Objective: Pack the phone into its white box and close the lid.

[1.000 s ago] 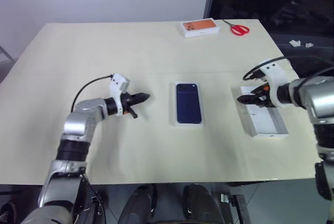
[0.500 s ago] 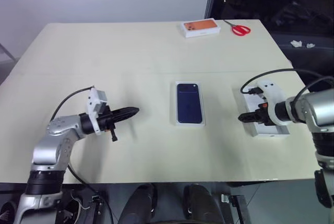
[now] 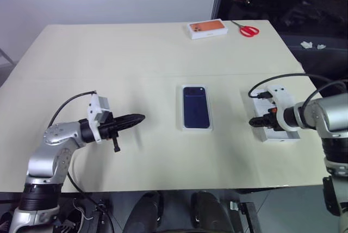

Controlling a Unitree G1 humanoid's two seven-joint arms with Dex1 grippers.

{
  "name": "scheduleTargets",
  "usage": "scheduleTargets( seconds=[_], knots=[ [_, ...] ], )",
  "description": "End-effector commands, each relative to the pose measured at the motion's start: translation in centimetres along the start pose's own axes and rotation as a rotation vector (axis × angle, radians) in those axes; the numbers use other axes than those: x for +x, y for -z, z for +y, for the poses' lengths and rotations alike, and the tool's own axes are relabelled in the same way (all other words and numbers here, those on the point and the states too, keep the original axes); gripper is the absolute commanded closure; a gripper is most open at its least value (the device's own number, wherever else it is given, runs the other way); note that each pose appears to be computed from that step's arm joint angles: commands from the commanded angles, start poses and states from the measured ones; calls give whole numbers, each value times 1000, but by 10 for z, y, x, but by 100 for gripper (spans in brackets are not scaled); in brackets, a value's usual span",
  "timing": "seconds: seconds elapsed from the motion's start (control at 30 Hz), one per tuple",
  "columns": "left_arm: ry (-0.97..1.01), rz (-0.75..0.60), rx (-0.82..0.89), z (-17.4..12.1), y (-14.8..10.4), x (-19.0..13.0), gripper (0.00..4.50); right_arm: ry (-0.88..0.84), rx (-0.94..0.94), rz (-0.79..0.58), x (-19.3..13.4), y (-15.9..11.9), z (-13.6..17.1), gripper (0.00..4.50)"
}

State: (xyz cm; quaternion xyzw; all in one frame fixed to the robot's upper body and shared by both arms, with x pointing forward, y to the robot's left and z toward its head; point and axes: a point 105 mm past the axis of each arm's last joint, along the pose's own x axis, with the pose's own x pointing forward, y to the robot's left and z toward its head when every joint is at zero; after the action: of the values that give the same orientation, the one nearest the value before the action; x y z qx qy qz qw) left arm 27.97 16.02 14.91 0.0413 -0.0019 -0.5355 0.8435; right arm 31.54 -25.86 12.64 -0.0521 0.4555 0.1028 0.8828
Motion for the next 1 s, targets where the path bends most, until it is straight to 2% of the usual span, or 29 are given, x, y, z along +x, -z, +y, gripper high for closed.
scheduleTargets(
  seconds=[0.03, 0.1, 0.27, 0.4, 0.5, 0.6, 0.73, 0.8, 0.87, 1.0],
  knots=[
    [-1, -36, 42, -1, -13, 1, 450, -4, 12, -19, -1, -2, 2, 347],
    [-7, -44, 40, -1, -15, 2, 450, 15, 18, -11, 1, 0, 0, 447],
    [-21, -51, 41, 1, -18, 2, 450, 50, 27, 0, 6, 4, -3, 447],
    [-36, -59, 31, 4, -20, 1, 450, 59, 57, -58, 1, -12, -4, 447],
    [-70, -74, 12, 12, -23, 0, 450, -114, 90, -221, -9, -54, 28, 447],
    [-100, -85, -11, 18, -25, -1, 450, -378, 135, -393, -26, -95, 71, 447],
    [-120, -96, -55, 24, -28, -1, 450, -678, 254, -537, -47, -129, 109, 447],
    [-123, -100, -83, 26, -29, 0, 450, -784, 328, -556, -50, -138, 123, 447],
    [-147, -106, -91, 31, -30, 1, 450, -979, 407, -543, -48, -141, 153, 447],
    [-189, -121, -118, 38, -31, 0, 450, -1204, 453, -514, -51, -133, 200, 447]
  ],
)
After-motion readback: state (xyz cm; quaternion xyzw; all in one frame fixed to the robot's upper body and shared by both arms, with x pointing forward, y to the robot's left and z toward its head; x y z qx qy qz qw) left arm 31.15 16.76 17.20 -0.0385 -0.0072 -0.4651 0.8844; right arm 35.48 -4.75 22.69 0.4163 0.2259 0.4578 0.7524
